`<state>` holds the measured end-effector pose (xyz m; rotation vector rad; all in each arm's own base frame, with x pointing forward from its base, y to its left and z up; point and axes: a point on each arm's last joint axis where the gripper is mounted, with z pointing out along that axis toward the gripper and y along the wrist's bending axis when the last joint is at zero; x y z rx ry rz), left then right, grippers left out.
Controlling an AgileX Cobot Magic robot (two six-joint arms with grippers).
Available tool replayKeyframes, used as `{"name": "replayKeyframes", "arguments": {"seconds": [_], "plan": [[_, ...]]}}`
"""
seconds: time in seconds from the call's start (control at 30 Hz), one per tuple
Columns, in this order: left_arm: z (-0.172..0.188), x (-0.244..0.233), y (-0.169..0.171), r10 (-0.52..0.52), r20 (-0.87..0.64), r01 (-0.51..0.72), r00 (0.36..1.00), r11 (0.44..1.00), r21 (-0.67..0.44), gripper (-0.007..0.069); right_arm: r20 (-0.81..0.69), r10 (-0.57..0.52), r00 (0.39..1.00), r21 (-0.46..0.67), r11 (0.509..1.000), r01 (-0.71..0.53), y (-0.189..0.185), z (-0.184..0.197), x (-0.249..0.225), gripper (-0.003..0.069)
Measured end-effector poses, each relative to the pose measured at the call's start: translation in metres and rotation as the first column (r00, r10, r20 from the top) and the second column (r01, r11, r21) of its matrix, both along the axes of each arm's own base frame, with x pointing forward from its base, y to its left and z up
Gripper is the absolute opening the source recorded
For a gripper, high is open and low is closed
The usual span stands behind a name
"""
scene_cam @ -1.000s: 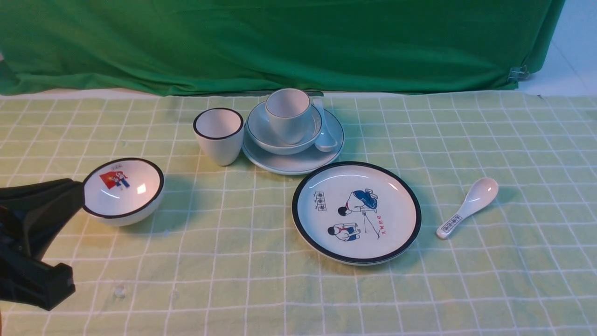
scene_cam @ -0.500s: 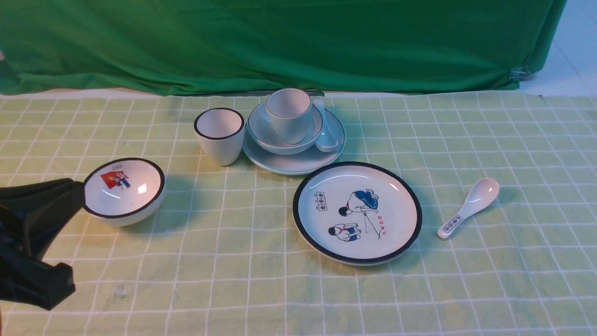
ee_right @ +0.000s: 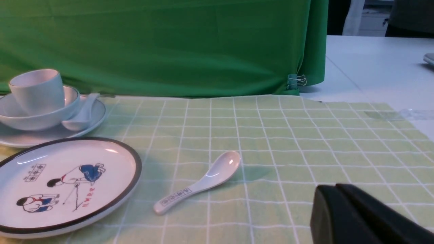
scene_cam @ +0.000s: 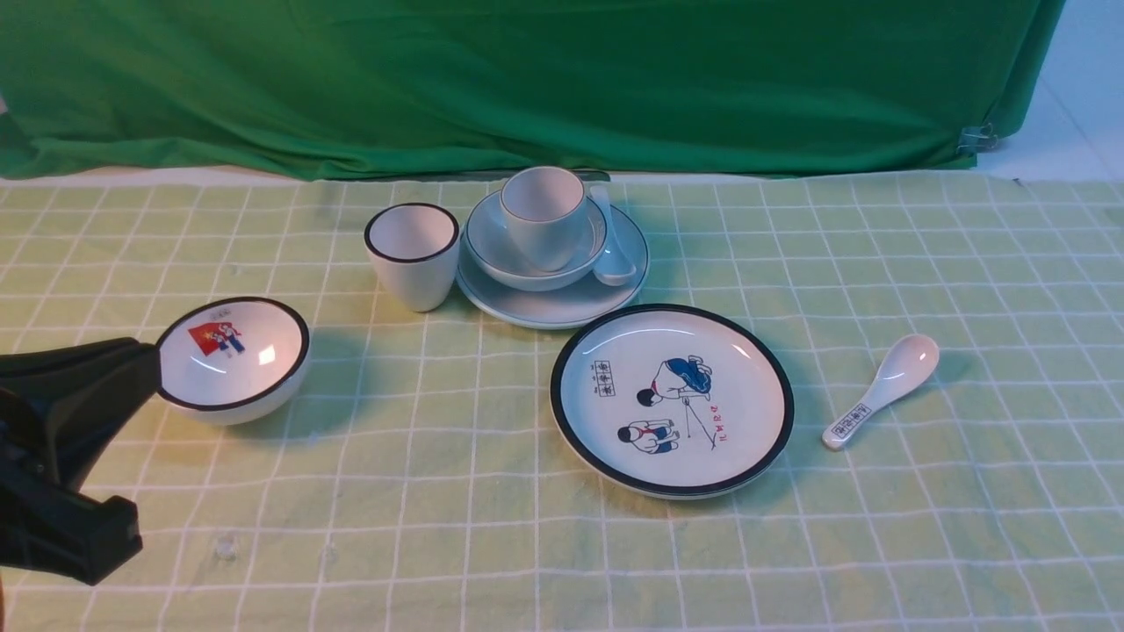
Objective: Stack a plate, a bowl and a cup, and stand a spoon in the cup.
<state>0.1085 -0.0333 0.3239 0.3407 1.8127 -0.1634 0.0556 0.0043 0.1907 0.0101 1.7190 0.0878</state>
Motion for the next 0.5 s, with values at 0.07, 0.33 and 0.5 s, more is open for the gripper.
{"name": "replayKeyframes", "arguments": {"seconds": [0.07, 0.33, 0.5], "plan": [[0.0, 0.0, 0.0, 0.0, 0.0, 0.0, 1.0, 1.0, 0.0, 0.0015, 0.0, 0.0, 1.0, 0.0, 1.0, 0.0, 0.0, 0.0, 0.0, 0.0025], [0.0, 0.0, 0.0, 0.0, 0.0, 0.0, 1.0, 1.0, 0.0, 0.0015, 0.0, 0.0, 1.0, 0.002, 1.0, 0.0, 0.0, 0.0, 0.0, 0.0034], [0.0, 0.0, 0.0, 0.0, 0.0, 0.0, 1.0, 1.0, 0.0, 0.0015, 0.0, 0.0, 1.0, 0.002, 1.0, 0.0, 0.0, 0.0, 0.0, 0.0043]]}}
